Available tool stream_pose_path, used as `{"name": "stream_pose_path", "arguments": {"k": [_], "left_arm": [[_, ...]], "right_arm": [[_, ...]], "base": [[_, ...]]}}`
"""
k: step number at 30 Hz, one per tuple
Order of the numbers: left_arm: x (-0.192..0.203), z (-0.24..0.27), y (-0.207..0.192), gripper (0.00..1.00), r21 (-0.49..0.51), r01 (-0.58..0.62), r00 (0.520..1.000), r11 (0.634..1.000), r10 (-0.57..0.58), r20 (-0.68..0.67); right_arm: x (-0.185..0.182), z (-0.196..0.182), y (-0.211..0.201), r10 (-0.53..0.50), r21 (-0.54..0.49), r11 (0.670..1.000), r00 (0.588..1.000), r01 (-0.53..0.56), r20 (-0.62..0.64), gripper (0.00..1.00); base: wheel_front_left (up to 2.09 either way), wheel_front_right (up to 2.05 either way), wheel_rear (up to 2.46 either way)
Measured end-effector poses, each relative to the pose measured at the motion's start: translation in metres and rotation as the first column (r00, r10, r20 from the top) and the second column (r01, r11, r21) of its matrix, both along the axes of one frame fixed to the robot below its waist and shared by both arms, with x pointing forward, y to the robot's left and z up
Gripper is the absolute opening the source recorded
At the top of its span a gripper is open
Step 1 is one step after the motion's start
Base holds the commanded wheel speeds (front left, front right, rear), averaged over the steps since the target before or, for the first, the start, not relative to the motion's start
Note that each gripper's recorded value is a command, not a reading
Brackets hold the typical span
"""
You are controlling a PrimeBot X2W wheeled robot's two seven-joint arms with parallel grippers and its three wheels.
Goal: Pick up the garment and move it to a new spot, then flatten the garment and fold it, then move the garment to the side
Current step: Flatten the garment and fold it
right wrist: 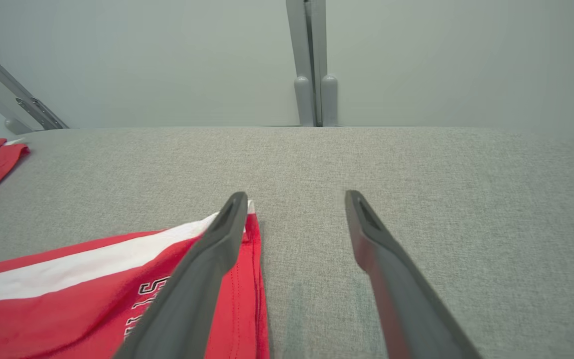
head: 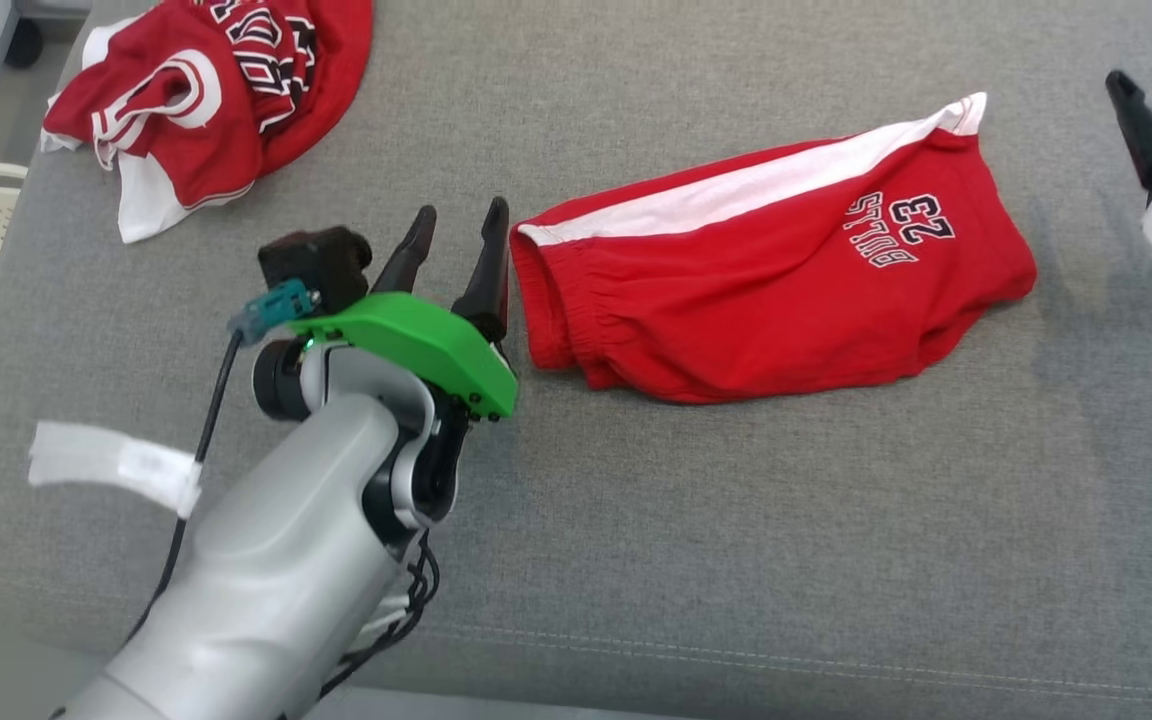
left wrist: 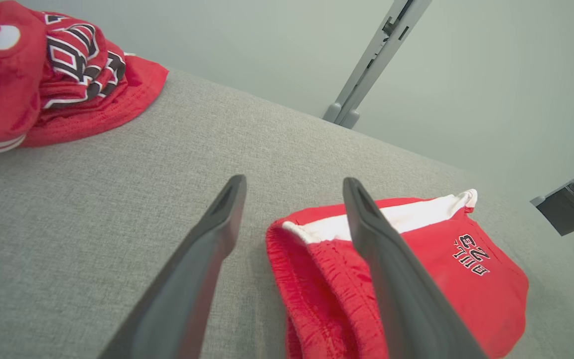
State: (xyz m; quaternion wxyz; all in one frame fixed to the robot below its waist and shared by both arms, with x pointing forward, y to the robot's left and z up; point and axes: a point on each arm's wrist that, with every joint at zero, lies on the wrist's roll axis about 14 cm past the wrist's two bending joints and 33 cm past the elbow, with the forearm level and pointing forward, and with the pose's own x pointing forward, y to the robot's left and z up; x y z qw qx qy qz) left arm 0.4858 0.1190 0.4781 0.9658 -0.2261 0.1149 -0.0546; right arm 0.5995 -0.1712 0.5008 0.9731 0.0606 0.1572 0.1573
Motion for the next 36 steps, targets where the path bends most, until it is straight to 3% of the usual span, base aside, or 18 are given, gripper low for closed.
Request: {"name": "stream_pose_path", "arguments": {"k": [6,13,34,35,36], "left_arm": [[-0.016,0.014,0.008,1.00,-0.022,-0.056,0.996,0.998,0.057,0.063],[-0.047,0.010,0.030,1.00,-0.049,-0.151,0.986,0.987,0.154,0.068],[-0.074,-0.001,0.062,1.00,-0.028,-0.259,0.965,0.966,0.260,0.047],[-0.074,-0.001,0.063,1.00,-0.026,-0.261,0.964,0.965,0.262,0.045],[-0.075,-0.002,0.064,1.00,-0.024,-0.262,0.964,0.965,0.263,0.043]], "right_arm": [[-0.021,-0.017,0.000,-0.030,0.043,0.999,0.999,0.029,0.012,1.00],[-0.041,-0.059,0.018,-0.034,0.100,0.994,0.998,0.040,-0.057,1.00],[-0.044,-0.112,0.055,-0.114,0.266,0.948,0.966,0.175,-0.231,1.00],[-0.043,-0.113,0.058,-0.115,0.271,0.946,0.967,0.176,-0.229,0.78],[-0.042,-0.113,0.060,-0.115,0.274,0.945,0.967,0.177,-0.227,0.45]], "base": [[0.00,0.00,0.00],[0.00,0.00,0.00],[0.00,0.00,0.00],[0.00,0.00,0.00],[0.00,0.00,0.00]]}}
